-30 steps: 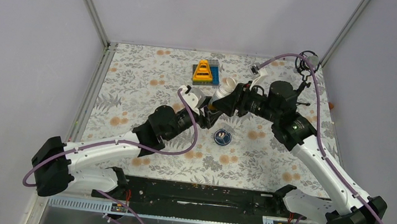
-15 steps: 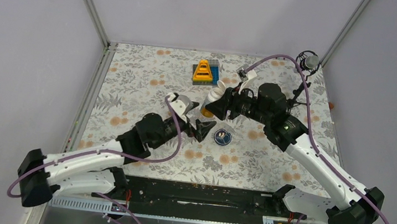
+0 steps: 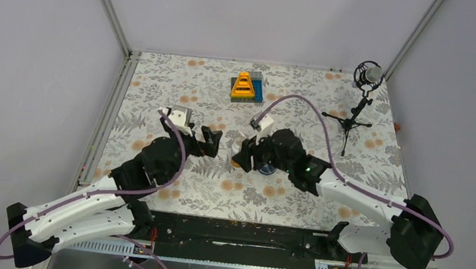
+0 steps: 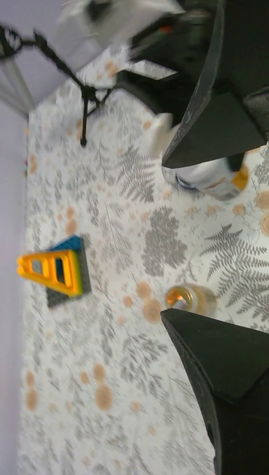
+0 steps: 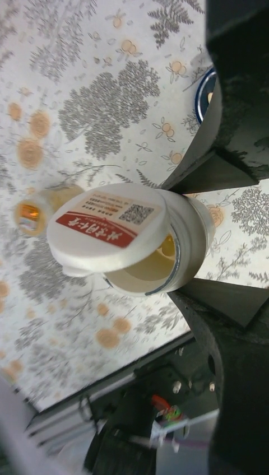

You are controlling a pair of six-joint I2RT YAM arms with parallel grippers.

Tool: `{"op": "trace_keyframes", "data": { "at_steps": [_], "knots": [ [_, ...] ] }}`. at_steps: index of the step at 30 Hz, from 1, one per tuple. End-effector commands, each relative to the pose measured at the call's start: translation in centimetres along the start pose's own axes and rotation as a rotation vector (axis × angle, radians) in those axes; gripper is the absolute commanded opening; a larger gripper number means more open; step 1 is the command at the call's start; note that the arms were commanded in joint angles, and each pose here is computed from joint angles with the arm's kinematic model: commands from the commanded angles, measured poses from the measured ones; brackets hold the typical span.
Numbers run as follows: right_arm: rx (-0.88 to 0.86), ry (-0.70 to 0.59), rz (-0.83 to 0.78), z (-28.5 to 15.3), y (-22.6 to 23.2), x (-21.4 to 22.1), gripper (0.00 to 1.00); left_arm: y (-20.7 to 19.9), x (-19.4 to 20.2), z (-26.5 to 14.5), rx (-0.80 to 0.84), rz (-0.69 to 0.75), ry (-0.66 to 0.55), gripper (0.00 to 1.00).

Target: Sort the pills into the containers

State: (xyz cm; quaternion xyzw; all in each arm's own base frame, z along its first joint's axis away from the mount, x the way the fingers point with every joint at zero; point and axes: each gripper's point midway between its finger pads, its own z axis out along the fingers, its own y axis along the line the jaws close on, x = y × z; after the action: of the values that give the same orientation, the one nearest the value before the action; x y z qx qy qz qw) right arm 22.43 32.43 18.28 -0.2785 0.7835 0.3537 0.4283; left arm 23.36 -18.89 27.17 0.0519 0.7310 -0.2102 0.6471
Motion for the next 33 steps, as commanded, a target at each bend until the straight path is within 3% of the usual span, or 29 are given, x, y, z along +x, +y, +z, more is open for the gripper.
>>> {"op": "trace_keyframes", "data": {
  "at_steps": [1,8,18,22,27,33],
  "knots": [
    [0.020,-0.113,-0.149,2.4,0.5,0.4,0.40,2.3,0.4,0.6,-0.149,-0.157,0.110,0.98],
    [0.044,-0.131,-0.193,5.4,-0.2,4.8,0.40,2.2,3.4,2.1,-0.113,-0.346,0.266,0.96],
    [0.014,-0.166,-0.230,7.7,-0.4,8.5,0.46,1.9,5.5,2.3,-0.083,-0.390,0.327,0.94],
    [0.017,-0.147,-0.223,8.0,-0.9,9.9,0.58,2.1,6.3,2.5,-0.099,-0.387,0.356,0.94],
    [0.037,-0.130,-0.179,6.8,-0.9,9.6,0.83,1.6,6.9,2.7,-0.077,-0.385,0.383,0.98],
    [0.029,-0.042,-0.162,3.5,0.4,7.7,0.98,1.3,6.5,2.7,-0.026,-0.387,0.330,0.99]
  ]
}}
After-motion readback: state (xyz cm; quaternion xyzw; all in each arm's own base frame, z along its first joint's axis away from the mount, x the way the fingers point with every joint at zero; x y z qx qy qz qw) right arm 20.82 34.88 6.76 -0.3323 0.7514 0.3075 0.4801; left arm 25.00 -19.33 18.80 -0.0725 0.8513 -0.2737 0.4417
